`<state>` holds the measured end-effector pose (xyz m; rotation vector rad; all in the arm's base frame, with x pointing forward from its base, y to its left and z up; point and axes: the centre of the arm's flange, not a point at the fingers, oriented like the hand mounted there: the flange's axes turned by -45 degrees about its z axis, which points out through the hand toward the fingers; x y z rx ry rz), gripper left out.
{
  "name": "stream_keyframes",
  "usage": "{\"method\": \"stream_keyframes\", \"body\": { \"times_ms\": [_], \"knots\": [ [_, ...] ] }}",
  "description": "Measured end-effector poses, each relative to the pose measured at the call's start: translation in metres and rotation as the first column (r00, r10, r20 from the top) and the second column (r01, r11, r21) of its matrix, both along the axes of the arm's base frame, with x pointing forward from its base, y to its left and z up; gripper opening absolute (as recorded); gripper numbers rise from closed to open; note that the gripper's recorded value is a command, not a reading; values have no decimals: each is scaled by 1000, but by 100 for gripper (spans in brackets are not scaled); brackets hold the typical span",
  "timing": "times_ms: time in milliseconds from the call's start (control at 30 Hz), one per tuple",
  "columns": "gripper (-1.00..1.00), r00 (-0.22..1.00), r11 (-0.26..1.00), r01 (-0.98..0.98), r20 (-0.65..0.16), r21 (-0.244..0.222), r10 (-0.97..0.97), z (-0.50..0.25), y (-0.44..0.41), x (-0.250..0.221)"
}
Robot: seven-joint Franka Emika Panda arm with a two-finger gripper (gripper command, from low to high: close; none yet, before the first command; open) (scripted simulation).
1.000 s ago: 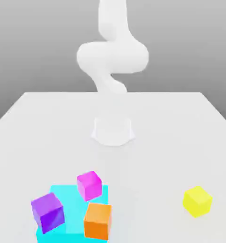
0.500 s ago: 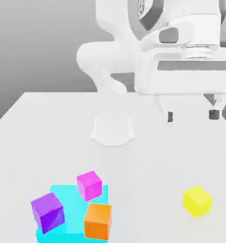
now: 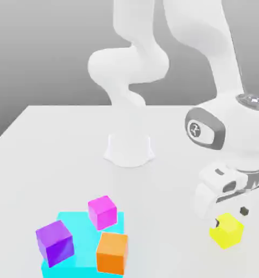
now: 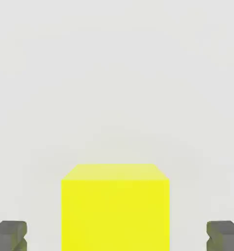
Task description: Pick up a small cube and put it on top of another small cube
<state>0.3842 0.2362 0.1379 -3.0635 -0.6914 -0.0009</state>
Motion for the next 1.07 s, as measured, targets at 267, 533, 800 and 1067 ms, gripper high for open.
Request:
{"method": "stream_keyframes", "body": {
  "times_ms": [267, 533, 800, 1067],
  "knots": [
    [-100, 1000, 1000, 0, 1, 1, 0, 7, 0, 0],
    [-100, 983, 983, 181, 14, -33, -181, 94, -85, 34],
    [-100, 833, 833, 553, 5, -12, -553, 182, -272, 32],
    [100, 803, 803, 596, -1, 0, -596, 131, -295, 25]
  ]
}}
